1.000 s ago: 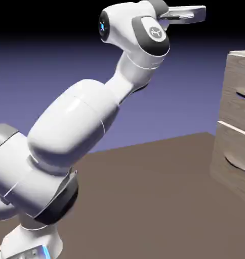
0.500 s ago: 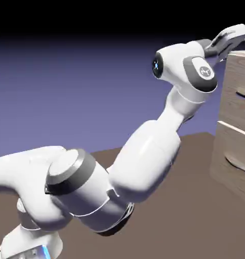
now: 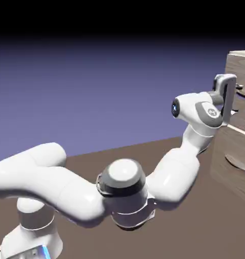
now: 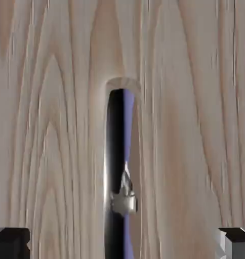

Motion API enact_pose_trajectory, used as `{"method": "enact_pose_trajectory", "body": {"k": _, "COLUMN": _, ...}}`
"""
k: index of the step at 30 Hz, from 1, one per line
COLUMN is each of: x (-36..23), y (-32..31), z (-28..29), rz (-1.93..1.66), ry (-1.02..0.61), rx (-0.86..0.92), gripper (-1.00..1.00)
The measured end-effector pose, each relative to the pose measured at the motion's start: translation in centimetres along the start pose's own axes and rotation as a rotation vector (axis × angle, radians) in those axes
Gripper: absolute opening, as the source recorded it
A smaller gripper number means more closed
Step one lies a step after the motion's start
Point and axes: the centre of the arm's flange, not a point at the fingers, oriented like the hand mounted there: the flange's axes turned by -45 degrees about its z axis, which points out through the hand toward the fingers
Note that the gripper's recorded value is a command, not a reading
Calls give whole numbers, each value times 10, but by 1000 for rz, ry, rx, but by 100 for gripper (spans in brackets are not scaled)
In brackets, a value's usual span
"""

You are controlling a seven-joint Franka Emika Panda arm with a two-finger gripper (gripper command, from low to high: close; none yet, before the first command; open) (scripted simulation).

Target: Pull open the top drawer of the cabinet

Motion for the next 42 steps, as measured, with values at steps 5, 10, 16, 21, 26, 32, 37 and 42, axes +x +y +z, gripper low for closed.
{"method": "enact_pose_trajectory", "body": {"k": 5, "x": 0, "y": 0, "z": 34, "rz": 0, "ry": 0, "rx": 0, "gripper": 0}}
{"method": "enact_pose_trajectory", "body": {"k": 10, "x": 0, "y": 0, "z": 36, "rz": 0, "ry": 0, "rx": 1, "gripper": -100}}
{"method": "enact_pose_trajectory", "body": {"k": 16, "x": 0, "y": 0, "z": -5, "rz": 0, "ry": 0, "rx": 1, "gripper": -100}}
{"method": "enact_pose_trajectory", "body": {"k": 21, "x": 0, "y": 0, "z": -45, "rz": 0, "ry": 0, "rx": 2, "gripper": -100}}
{"method": "enact_pose_trajectory", "body": {"k": 26, "x": 0, "y": 0, "z": -90, "rz": 0, "ry": 0, "rx": 2, "gripper": -100}}
{"method": "enact_pose_trajectory", "body": {"k": 32, "x": 0, "y": 0, "z": -150, "rz": 0, "ry": 1, "rx": 2, "gripper": -100}}
{"method": "enact_pose_trajectory", "body": {"k": 37, "x": 0, "y": 0, "z": -205, "rz": 0, "ry": 1, "rx": 3, "gripper": -100}}
{"method": "enact_pose_trajectory", "body": {"k": 42, "x": 0, "y": 0, "z": -264, "rz": 0, "ry": 1, "rx": 3, "gripper": -100}}
